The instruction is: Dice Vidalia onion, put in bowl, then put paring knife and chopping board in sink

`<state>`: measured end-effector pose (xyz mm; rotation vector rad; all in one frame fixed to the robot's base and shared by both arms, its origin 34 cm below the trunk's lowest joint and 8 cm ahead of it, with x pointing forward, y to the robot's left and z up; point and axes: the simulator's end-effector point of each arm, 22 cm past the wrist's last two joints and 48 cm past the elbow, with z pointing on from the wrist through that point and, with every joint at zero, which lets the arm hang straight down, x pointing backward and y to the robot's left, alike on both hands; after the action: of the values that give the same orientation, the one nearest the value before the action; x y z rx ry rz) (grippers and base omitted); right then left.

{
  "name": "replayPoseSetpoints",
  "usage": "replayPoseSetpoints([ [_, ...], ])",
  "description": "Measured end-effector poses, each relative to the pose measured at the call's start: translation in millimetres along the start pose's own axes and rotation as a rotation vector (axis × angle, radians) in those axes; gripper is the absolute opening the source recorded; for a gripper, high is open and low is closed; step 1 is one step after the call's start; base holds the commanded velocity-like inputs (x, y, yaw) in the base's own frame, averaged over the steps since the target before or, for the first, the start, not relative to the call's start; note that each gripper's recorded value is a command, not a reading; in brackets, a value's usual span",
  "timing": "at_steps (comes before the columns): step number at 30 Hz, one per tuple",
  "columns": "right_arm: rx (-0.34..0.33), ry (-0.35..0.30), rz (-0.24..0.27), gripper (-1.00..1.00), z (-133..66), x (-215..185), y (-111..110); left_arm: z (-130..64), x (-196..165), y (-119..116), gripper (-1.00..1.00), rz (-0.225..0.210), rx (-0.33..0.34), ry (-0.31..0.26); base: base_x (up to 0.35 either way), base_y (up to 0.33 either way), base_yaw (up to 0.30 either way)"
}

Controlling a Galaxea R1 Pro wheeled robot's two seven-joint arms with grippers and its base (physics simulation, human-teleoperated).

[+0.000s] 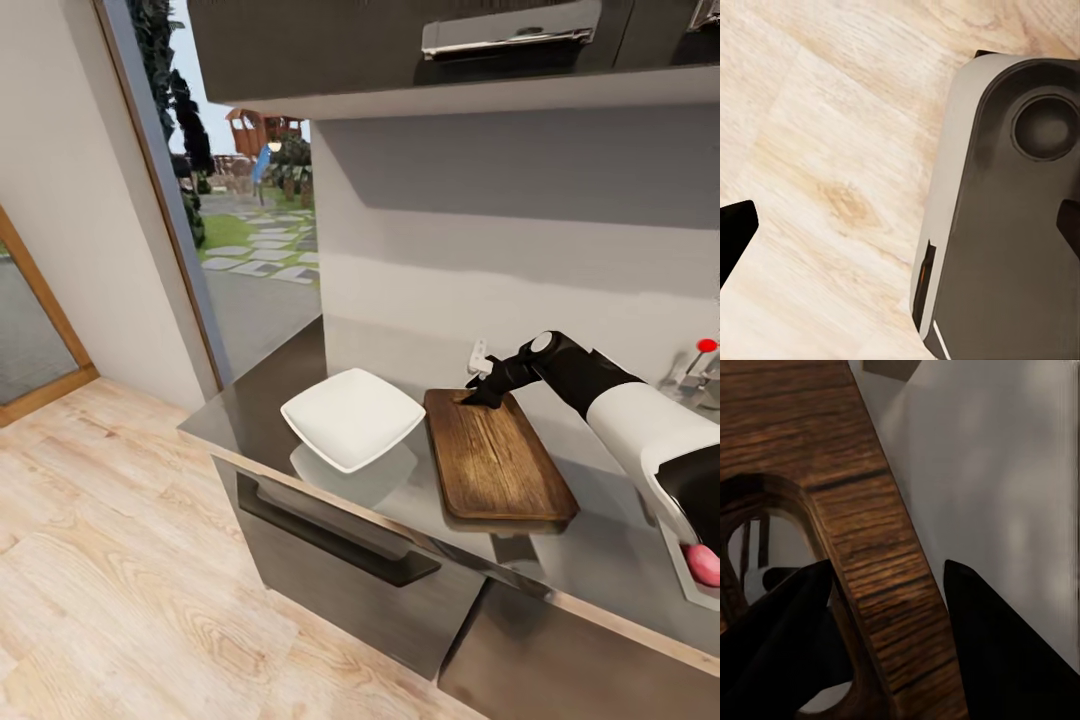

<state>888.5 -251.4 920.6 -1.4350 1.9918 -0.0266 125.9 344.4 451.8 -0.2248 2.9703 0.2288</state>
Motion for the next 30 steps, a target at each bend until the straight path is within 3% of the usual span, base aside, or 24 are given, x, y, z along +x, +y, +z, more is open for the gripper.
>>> replayPoseSetpoints([
  [9, 0.013, -0.002, -0.004, -1.0, -9.7, -3, -4, 0.9, -5, -1, 1.0, -0.002, 0.003, -0.014, -0.043, 0.0, 0.0],
  [20, 0.042, 0.011, 0.009, -1.0, -27.8, 9, -15, 1.6, -10, -8, 1.0, -0.008, 0.011, -0.026, -0.238, 0.0, 0.0],
  [30, 0.1, 0.075, 0.089, -1.0, -60.8, 48, -37, 2.3, -15, -9, 1.0, -0.01, 0.014, -0.042, -0.058, 0.0, 0.0],
])
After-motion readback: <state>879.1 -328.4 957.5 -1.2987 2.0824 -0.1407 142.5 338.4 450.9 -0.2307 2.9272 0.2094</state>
